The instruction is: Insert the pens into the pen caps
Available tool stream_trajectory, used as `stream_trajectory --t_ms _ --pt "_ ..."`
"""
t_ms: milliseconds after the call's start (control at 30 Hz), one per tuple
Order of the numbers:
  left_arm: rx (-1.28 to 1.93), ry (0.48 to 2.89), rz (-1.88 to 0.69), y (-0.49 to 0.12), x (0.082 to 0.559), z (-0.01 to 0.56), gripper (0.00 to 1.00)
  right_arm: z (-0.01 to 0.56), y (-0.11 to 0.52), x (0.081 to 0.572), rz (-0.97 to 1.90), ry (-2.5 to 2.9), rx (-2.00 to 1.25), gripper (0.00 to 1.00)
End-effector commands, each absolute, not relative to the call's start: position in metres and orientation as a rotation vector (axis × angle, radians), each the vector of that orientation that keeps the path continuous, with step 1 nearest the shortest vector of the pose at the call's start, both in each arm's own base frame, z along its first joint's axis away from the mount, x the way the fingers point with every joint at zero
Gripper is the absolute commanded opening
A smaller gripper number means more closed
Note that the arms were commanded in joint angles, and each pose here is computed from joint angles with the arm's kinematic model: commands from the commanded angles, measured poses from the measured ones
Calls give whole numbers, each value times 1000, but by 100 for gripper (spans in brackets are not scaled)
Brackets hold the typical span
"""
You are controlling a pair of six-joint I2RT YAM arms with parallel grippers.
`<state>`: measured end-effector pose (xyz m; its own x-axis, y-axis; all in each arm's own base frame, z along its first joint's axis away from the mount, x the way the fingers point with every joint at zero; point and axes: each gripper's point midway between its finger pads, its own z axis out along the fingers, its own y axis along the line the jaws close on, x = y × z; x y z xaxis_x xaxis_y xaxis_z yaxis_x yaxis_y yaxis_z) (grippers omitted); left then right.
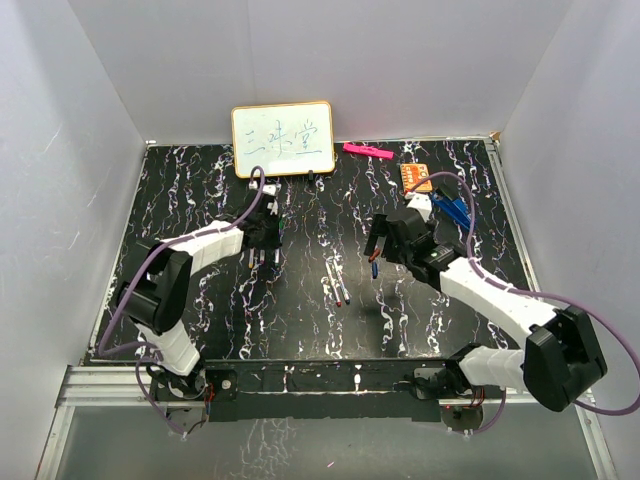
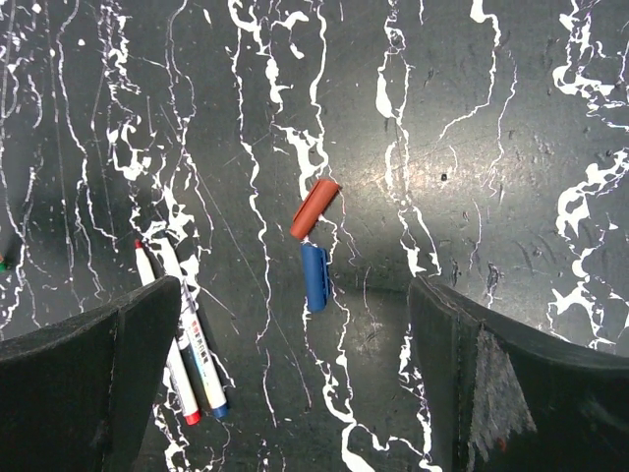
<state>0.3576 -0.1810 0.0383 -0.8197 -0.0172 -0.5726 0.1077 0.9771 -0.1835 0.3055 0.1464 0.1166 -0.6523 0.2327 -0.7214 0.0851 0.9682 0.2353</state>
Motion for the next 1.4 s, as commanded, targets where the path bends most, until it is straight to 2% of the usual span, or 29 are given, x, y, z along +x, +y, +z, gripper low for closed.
stream_trajectory --t_ms 0,300,400,533,933,1100,1367 --pt "54 2531 -186 -170 367 38 0 149 150 316 303 2152 232 98" --pt "19 2579 -143 -167 367 25 8 149 153 314 328 2148 219 98" --pt "13 2582 -149 -168 366 25 18 148 153 314 333 2147 218 98" --pt "7 2572 -156 -169 368 29 25 148 154 314 336 2142 217 98" --pt "24 2434 -293 -185 377 94 31 151 156 315 349 2132 189 98" --pt "112 2416 -412 -216 354 109 32 151 154 315 339 2127 196 98" --pt "262 2497 -502 -275 291 86 32 151 139 312 272 2116 236 98"
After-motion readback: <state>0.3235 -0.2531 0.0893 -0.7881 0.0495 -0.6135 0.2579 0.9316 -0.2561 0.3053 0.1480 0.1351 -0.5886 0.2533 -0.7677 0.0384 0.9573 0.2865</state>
